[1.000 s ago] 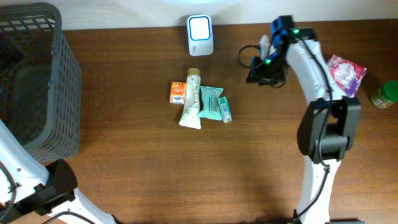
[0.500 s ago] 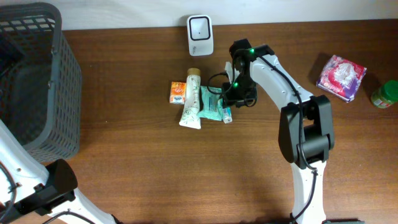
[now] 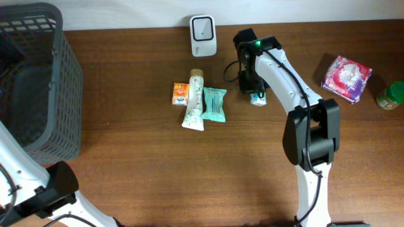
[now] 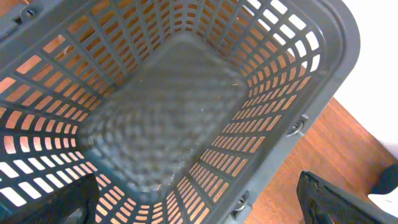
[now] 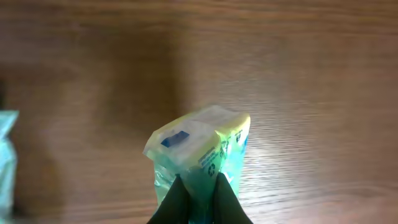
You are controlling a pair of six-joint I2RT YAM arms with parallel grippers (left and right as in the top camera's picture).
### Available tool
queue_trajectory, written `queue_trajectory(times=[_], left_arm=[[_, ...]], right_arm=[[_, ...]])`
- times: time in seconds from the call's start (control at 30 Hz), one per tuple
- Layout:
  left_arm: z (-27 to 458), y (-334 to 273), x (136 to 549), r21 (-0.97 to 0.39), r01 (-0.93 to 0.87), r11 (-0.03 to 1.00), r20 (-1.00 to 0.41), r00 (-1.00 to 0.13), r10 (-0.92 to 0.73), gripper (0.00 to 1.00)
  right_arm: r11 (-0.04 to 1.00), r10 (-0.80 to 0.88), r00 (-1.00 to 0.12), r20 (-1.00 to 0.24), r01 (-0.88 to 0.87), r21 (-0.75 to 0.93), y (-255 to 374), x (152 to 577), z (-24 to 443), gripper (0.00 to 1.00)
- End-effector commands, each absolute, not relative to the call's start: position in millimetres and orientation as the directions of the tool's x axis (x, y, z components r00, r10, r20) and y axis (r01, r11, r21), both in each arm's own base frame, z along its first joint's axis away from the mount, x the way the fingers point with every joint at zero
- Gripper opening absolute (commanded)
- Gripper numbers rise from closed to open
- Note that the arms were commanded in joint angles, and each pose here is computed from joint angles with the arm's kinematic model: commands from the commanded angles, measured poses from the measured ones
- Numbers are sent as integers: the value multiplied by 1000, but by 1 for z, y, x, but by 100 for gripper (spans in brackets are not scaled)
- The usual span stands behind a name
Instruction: Scan the item barcode
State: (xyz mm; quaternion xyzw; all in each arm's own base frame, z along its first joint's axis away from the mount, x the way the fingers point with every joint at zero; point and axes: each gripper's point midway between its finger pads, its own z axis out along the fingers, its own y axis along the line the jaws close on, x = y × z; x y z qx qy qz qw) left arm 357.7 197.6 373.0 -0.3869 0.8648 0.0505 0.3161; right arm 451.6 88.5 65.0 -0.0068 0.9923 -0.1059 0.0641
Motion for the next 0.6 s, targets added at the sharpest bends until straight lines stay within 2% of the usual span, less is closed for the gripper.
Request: queue_trajectory(times=[0.0, 0.07, 0.1, 0.17, 0.2, 0.23, 0.27, 0.3, 0.37, 0.4, 0.47, 0.57], left_arm=[[376, 198, 356, -160, -706, 690, -593, -490, -639, 99], [376, 198, 356, -160, -706, 690, -593, -490, -639, 99], [376, 198, 356, -160, -706, 690, -593, -490, -639, 99], [376, 198, 356, -160, -706, 690, -593, -490, -639, 99], [376, 198, 356, -160, -706, 690, -593, -490, -639, 99], [376, 198, 356, -160, -706, 690, -593, -490, -639, 99], [376, 198, 356, -160, -706, 690, -593, -490, -639, 99], [376, 198, 356, -160, -706, 690, -593, -490, -639, 99], [376, 198, 356, -160, -706, 690, -593, -490, -639, 99], [376, 198, 356, -160, -706, 690, -593, -490, -639, 99], [376, 198, 356, -160, -706, 690, -593, -490, -639, 99], [376, 198, 356, -160, -706, 690, -593, -490, -639, 99]], right_arm=[[973, 8, -986, -164, 45, -226, 85, 456, 75, 11], [994, 14, -993, -120, 27, -109, 105, 450, 67, 40], [996, 15, -993, -121, 25, -80, 111, 451, 66, 62], [997, 15, -992, -129, 26, -79, 110, 453, 66, 72], [995, 23, -989, -144, 36, -88, 104, 457, 67, 87], [994, 36, -987, -155, 51, -97, 97, 461, 67, 96], [991, 75, -985, -158, 91, -94, 77, 466, 68, 99], [994, 66, -987, -146, 77, -72, 68, 467, 67, 96], [994, -10, -992, -123, -24, 107, 57, 470, 66, 75], [987, -25, -992, -126, -44, 153, 51, 471, 67, 68], [984, 27, -993, -119, 5, 176, 29, 474, 62, 41], [952, 26, -996, -91, -3, 306, 40, 473, 52, 39]])
